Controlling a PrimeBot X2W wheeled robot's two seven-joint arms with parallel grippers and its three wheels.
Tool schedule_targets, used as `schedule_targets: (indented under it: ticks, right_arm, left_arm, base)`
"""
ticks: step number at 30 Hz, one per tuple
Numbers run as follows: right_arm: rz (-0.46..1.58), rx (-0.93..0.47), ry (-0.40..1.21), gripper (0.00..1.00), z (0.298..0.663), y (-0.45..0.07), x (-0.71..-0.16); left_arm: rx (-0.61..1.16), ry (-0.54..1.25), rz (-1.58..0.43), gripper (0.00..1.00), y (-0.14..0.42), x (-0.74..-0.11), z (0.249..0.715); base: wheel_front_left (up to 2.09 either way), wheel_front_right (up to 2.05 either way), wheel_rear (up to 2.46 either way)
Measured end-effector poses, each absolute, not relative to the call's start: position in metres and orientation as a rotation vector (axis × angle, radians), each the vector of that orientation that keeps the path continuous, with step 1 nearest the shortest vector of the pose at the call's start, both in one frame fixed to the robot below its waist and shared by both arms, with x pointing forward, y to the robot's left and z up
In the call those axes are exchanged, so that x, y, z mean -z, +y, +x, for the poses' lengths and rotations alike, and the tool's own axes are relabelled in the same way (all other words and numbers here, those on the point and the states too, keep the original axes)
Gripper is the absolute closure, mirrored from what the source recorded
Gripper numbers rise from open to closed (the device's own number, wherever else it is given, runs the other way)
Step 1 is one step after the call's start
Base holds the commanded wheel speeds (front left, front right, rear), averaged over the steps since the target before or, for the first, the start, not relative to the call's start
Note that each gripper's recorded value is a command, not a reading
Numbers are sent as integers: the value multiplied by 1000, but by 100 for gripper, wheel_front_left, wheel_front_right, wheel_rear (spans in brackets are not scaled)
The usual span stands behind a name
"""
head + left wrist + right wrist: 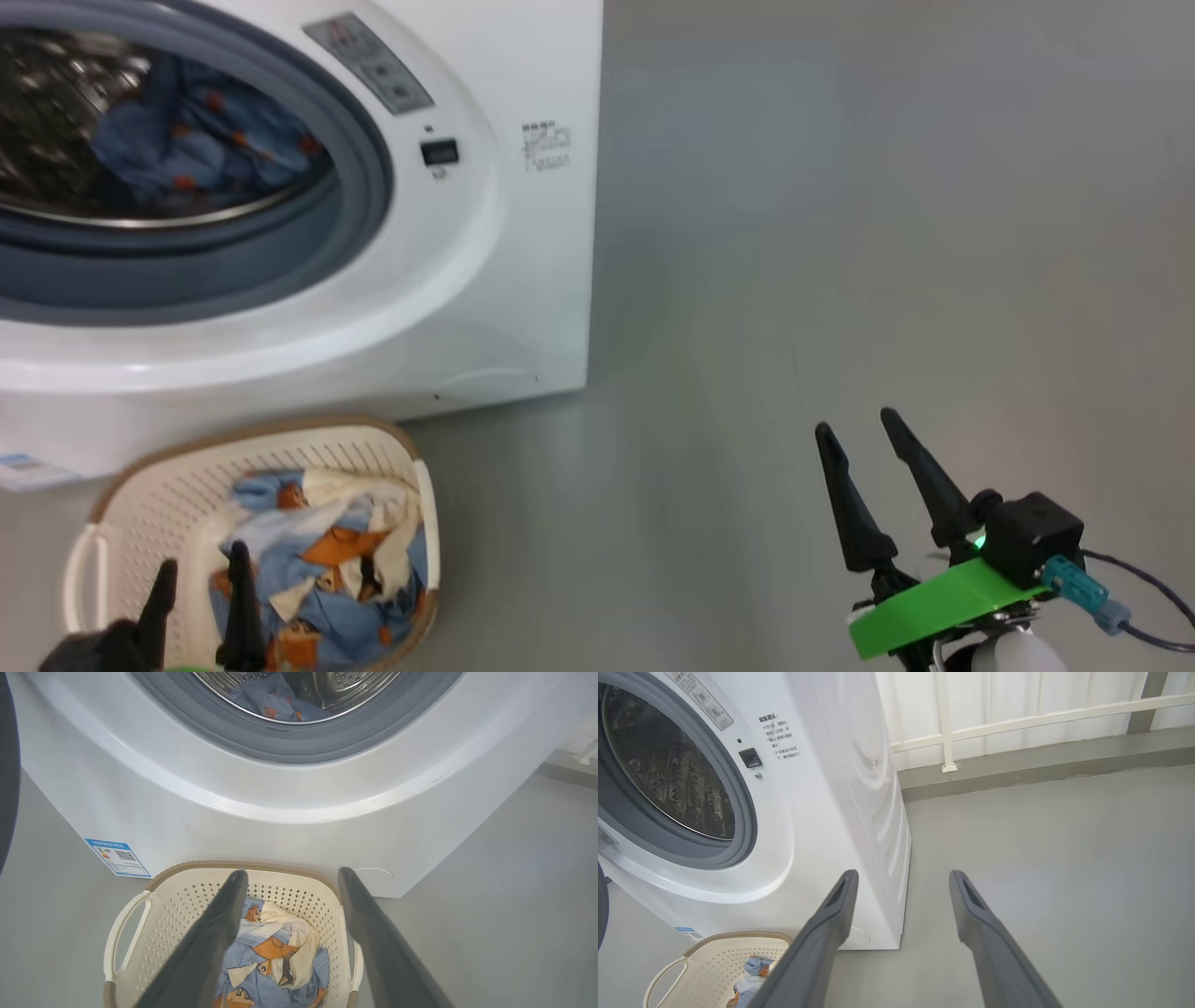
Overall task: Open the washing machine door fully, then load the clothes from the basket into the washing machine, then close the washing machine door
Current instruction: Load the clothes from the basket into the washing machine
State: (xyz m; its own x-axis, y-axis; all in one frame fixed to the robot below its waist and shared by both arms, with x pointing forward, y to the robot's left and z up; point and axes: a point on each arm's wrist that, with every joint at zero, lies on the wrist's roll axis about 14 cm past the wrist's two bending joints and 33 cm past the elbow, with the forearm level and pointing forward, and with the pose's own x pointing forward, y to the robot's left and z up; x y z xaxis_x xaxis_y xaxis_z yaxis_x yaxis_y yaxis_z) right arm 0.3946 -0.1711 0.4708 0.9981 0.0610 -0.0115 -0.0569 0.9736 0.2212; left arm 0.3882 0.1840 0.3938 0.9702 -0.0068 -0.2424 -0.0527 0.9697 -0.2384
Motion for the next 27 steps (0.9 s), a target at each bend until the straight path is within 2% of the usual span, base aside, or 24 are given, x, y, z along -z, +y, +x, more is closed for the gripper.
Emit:
schedule_targets:
  ticks: [9, 19, 27]
  right_arm:
    - [238, -44, 68, 0, 420, -175, -446]
    - [244, -33, 141, 0, 444, -177, -407]
    - [241, -20, 233, 0, 450, -179, -364]
  left_arm:
    - [-20, 407, -265, 0, 175, -332, 409]
    - [21, 604, -200, 0, 185, -256, 431]
    - [16, 747, -167, 0, 200, -199, 434]
  base:
    - [0, 0, 0]
    - [0, 0, 0]
    - [0, 0, 0]
